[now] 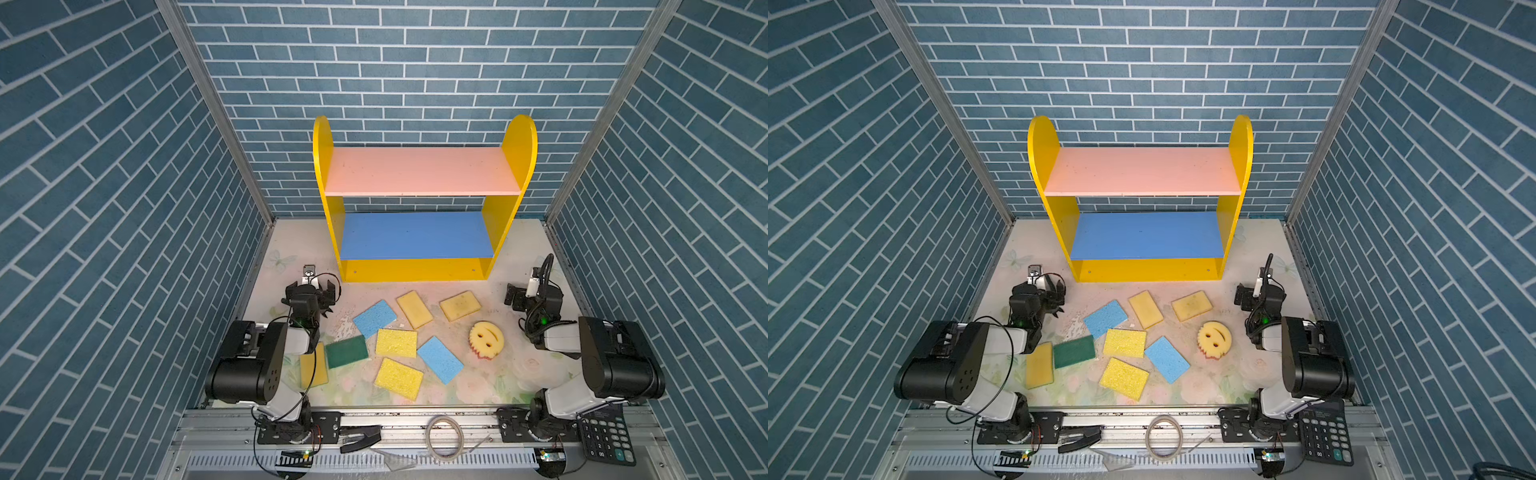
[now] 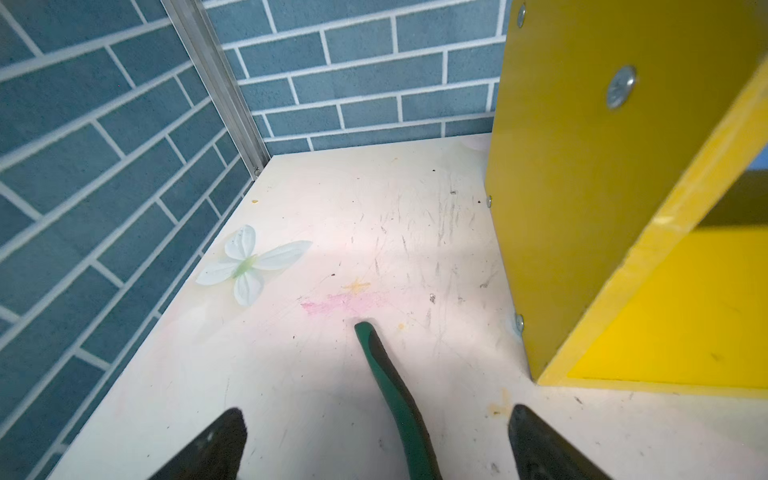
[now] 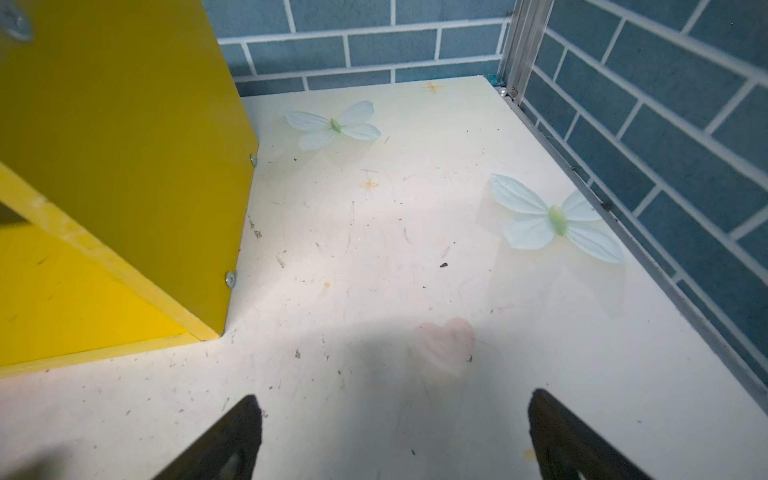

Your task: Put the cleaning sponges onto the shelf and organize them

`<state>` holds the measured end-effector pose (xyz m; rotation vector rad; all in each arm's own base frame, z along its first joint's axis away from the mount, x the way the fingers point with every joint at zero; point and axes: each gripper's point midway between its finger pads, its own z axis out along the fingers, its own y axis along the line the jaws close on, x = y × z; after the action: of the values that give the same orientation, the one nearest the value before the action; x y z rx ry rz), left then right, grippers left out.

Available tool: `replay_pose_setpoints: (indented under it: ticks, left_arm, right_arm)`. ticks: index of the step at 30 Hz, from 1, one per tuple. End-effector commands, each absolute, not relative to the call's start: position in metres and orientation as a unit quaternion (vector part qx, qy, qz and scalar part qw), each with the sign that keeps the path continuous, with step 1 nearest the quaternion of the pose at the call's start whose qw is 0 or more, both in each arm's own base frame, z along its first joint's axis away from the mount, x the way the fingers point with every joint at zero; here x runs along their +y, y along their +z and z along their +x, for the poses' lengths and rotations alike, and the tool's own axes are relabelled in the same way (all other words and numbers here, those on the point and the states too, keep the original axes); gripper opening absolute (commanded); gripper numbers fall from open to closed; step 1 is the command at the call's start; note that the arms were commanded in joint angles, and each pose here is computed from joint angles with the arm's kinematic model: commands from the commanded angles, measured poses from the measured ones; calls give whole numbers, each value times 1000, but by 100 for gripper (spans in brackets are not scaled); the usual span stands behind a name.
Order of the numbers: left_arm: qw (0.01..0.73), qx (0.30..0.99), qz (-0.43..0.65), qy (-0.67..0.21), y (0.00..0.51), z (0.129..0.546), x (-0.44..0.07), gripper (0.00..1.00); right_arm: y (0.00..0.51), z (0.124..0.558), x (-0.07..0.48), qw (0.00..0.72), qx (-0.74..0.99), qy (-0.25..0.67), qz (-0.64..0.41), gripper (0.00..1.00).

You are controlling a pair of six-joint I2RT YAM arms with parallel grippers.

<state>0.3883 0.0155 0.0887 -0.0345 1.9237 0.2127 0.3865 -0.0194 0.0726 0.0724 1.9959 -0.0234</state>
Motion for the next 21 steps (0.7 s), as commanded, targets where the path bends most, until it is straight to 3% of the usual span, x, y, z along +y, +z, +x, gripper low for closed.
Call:
replay_pose_setpoints:
  ticks: [1, 10, 21]
  left_arm:
    - [573, 816, -13, 81, 95, 392, 16, 100]
    - [584, 811, -2, 26, 96, 391, 13, 100]
    - [581, 814, -3, 27, 95, 392, 13, 100]
  right_arm:
    - [87, 395, -19, 560, 828, -12, 16, 99]
    - [87, 396, -18, 559, 829, -11, 15, 99]
    - [87, 396, -18, 559, 829, -9, 16, 99]
